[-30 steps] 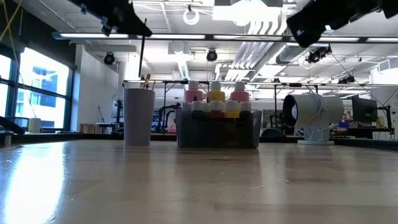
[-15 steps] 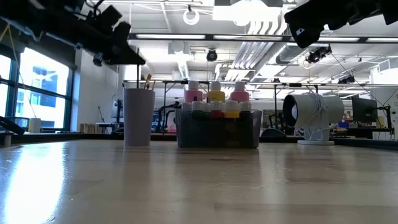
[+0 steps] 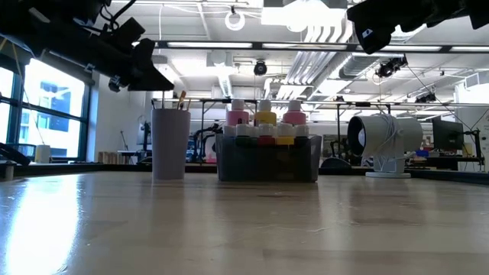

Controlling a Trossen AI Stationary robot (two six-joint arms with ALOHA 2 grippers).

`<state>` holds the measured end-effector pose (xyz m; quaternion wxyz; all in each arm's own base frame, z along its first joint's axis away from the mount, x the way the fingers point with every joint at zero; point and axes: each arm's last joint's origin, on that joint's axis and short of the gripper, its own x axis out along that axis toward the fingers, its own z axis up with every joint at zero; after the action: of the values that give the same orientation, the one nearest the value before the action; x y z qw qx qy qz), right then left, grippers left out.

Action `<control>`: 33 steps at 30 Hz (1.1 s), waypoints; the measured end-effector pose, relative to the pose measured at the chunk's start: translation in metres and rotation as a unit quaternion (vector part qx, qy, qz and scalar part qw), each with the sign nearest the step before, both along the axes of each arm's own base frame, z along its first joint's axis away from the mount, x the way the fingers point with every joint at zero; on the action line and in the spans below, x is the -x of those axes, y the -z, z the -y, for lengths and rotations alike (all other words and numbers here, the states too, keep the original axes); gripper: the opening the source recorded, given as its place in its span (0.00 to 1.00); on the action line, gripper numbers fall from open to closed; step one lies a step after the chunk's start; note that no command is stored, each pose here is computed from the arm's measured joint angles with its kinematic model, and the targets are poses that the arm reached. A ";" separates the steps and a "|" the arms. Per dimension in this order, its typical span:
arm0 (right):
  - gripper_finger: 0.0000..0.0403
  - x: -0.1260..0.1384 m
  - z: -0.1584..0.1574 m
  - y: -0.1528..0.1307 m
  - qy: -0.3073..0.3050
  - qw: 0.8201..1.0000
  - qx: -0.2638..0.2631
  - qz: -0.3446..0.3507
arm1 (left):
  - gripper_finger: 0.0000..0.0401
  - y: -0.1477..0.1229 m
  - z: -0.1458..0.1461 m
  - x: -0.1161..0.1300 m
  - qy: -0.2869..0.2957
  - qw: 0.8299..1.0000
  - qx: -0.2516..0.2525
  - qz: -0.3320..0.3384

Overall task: Pick & Place Paint Supplies
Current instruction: Put the silver paint brush into the purple cup, then return to Home Position

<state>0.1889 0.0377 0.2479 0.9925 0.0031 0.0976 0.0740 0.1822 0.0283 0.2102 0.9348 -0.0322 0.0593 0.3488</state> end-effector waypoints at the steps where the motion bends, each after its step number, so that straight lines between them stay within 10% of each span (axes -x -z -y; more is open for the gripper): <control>1: 0.01 0.000 0.000 0.000 0.000 1.000 0.000 0.000 | 0.20 0.000 0.000 0.000 0.000 1.000 0.002 0.001; 12: 0.01 0.001 0.000 -0.001 -0.001 1.000 -0.001 0.001 | 0.37 -0.003 0.000 0.001 0.005 1.000 0.007 0.017; 23: 0.01 0.026 0.006 -0.019 -0.023 0.999 -0.012 0.041 | 0.02 -0.022 0.008 0.022 0.137 0.990 -0.036 0.019; 33: 0.01 0.058 0.023 -0.028 0.018 0.998 -0.013 0.055 | 0.01 -0.030 0.013 0.046 0.194 0.980 -0.046 0.026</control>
<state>0.1310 0.0147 0.2758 0.9974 0.0137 0.0414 0.0573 0.1364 0.0155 0.2402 0.9863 0.0138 0.0244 0.1624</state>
